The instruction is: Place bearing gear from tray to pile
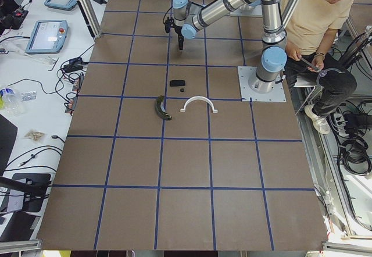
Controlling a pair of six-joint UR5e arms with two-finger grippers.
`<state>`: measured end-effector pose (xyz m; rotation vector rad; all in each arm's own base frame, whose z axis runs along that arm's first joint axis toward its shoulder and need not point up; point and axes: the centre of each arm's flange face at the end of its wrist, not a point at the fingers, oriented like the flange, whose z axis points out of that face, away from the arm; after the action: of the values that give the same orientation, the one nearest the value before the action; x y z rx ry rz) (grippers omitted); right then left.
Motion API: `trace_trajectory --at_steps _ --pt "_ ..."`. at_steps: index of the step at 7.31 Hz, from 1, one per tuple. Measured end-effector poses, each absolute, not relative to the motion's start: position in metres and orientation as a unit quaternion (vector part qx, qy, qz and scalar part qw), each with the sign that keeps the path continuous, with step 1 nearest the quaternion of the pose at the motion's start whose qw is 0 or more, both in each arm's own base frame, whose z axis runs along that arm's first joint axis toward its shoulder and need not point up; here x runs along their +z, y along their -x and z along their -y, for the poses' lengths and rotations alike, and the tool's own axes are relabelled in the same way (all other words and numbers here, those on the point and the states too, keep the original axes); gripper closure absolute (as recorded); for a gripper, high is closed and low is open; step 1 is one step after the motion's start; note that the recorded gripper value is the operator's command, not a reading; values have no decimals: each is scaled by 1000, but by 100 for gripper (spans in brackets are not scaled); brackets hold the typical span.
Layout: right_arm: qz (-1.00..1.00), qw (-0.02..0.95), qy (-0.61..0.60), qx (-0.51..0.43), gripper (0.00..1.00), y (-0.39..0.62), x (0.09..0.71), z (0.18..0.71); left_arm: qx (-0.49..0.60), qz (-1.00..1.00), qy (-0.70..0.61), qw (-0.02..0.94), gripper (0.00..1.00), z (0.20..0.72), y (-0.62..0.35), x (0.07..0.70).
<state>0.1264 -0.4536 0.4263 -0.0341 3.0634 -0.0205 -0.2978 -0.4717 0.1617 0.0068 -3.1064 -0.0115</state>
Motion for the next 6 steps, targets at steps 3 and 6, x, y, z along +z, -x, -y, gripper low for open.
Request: trace_trajectory --at_steps 3,6 --pt "-1000 18 8 25 0 -117 448 444 6 1000 4 19 88 469 304 163" --pt "-999 14 6 31 0 -114 449 443 10 1000 5 18 100 470 303 167"
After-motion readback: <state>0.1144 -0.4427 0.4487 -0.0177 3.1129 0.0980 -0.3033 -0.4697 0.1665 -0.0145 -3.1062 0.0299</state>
